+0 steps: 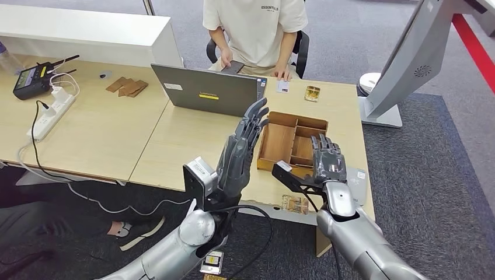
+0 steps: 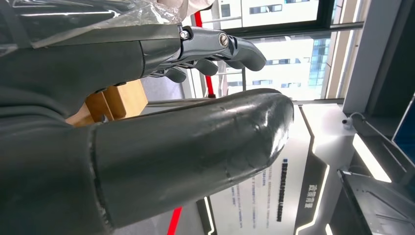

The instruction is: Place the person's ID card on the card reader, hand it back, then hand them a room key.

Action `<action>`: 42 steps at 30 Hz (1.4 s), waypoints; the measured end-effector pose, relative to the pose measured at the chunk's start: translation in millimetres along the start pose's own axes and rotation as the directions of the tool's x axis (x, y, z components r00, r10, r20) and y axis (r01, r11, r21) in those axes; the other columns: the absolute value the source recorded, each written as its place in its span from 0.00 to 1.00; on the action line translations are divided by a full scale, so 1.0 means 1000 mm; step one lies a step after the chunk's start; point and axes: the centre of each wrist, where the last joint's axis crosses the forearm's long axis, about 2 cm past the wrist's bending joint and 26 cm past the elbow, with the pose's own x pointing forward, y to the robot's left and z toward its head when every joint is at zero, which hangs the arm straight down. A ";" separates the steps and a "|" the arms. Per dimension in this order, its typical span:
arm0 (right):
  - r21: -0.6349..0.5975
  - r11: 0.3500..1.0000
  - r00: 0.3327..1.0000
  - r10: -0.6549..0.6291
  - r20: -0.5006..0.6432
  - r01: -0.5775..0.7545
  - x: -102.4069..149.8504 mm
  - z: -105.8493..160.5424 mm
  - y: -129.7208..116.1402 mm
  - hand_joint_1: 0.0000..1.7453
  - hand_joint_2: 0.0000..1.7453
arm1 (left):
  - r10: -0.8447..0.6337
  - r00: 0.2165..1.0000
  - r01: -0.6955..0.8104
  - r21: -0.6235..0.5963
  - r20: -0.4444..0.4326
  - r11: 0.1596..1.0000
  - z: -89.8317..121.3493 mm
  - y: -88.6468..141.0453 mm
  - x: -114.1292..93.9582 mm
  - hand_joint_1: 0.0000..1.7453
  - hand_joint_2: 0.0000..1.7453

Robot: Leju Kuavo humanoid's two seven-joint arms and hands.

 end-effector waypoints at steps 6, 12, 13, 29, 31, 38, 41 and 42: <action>0.006 1.000 1.000 0.004 -0.004 -0.004 -0.002 0.001 0.002 0.00 1.00 | -0.001 1.000 0.001 -0.001 0.000 1.000 0.000 0.000 0.000 0.00 0.00; 0.012 1.000 1.000 0.007 -0.006 -0.007 -0.004 0.001 0.003 0.00 1.00 | 0.001 1.000 -0.001 -0.005 0.000 1.000 0.000 0.000 0.000 0.00 0.00; 0.013 1.000 1.000 0.008 -0.006 -0.008 -0.004 0.001 0.003 0.01 1.00 | 0.001 1.000 -0.001 -0.006 -0.001 1.000 0.000 0.000 0.000 0.00 0.00; 0.036 0.999 1.000 0.008 0.016 -0.008 -0.001 0.003 0.007 1.00 1.00 | 0.005 1.000 -0.005 -0.017 0.000 1.000 0.000 0.000 -0.005 0.00 0.00; 0.036 0.999 1.000 0.006 0.015 -0.007 -0.001 0.003 0.007 1.00 1.00 | 0.010 1.000 -0.010 -0.018 -0.002 1.000 -0.001 0.000 -0.005 0.00 0.00; 0.034 0.999 1.000 -0.005 -0.001 0.005 0.001 0.003 0.007 1.00 1.00 | 0.022 1.000 -0.022 -0.029 -0.010 0.999 -0.002 -0.002 -0.006 0.00 0.00; 0.033 0.999 1.000 -0.007 -0.005 0.007 0.001 0.003 0.007 1.00 1.00 | 0.024 1.000 -0.025 -0.031 -0.012 0.999 -0.003 -0.003 -0.007 0.00 0.00; 0.033 0.999 1.000 -0.008 -0.008 0.008 0.001 0.003 0.007 1.00 1.00 | 0.025 1.000 -0.026 -0.032 -0.013 0.999 -0.003 -0.004 -0.007 0.00 0.00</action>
